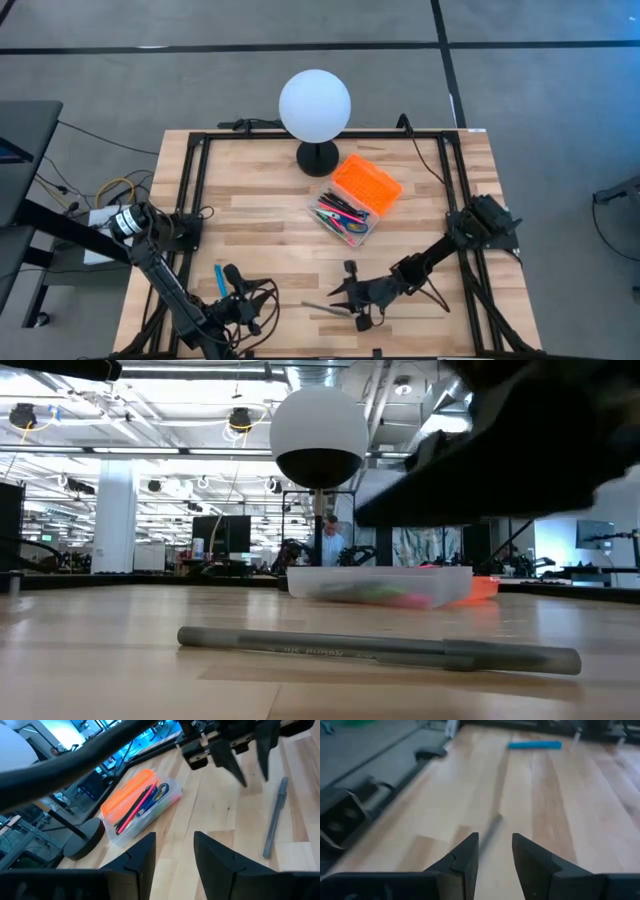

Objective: Pick & place school supplies into a supply box
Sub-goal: Put the gray pen into the orange supply box

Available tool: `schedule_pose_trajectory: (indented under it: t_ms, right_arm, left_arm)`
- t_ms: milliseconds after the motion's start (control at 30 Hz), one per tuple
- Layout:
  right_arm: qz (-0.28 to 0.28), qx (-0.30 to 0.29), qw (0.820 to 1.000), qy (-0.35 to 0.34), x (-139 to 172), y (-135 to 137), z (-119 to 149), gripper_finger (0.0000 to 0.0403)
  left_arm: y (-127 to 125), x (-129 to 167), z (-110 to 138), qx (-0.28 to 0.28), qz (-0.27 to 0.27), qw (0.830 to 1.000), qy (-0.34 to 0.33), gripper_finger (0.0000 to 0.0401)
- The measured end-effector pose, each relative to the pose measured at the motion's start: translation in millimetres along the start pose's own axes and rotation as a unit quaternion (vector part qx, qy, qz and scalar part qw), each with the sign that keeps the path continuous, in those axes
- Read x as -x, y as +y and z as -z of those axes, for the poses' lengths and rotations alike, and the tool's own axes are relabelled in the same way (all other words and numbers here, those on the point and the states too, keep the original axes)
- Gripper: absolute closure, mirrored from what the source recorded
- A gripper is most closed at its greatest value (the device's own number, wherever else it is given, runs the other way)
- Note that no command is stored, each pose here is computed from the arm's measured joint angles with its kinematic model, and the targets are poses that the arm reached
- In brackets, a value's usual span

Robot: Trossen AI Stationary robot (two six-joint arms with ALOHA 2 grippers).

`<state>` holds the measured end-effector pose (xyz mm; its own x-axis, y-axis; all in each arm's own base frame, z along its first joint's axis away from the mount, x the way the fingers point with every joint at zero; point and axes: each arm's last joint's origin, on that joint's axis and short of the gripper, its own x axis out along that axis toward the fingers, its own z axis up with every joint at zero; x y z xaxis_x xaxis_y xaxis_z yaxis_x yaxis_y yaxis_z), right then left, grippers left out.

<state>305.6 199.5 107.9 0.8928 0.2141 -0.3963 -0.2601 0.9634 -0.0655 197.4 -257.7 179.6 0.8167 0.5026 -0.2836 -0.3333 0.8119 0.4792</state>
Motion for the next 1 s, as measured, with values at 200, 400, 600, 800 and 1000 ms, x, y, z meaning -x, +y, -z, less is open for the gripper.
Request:
schedule_pose_trajectory:
  t_ms: [200, 400, 600, 800, 1000]
  right_arm:
    - [-0.01, 0.001, 1.0, 0.01, -5, 12, 9, 0.0291]
    - [-0.009, 0.007, 1.0, 0.025, -12, 14, 17, 0.0291]
    - [-0.007, 0.007, 0.999, 0.04, -24, 15, 28, 0.0291]
    - [-0.006, 0.013, 0.999, 0.05, -26, 16, 26, 0.0291]
    - [0.001, 0.01, 0.996, 0.085, -29, 18, 22, 0.0291]
  left_arm:
    - [1, -3, 12, -0.008, -0.004, 1.0, 0.0, 0.0273]
    - [3, -10, 19, 0.004, -0.015, 1.0, 0.005, 0.0273]
    - [4, -11, 19, 0.005, -0.016, 1.0, 0.007, 0.0273]
    - [4, -11, 19, 0.005, -0.016, 1.0, 0.007, 0.0273]
    - [4, -11, 19, 0.005, -0.016, 1.0, 0.007, 0.0273]
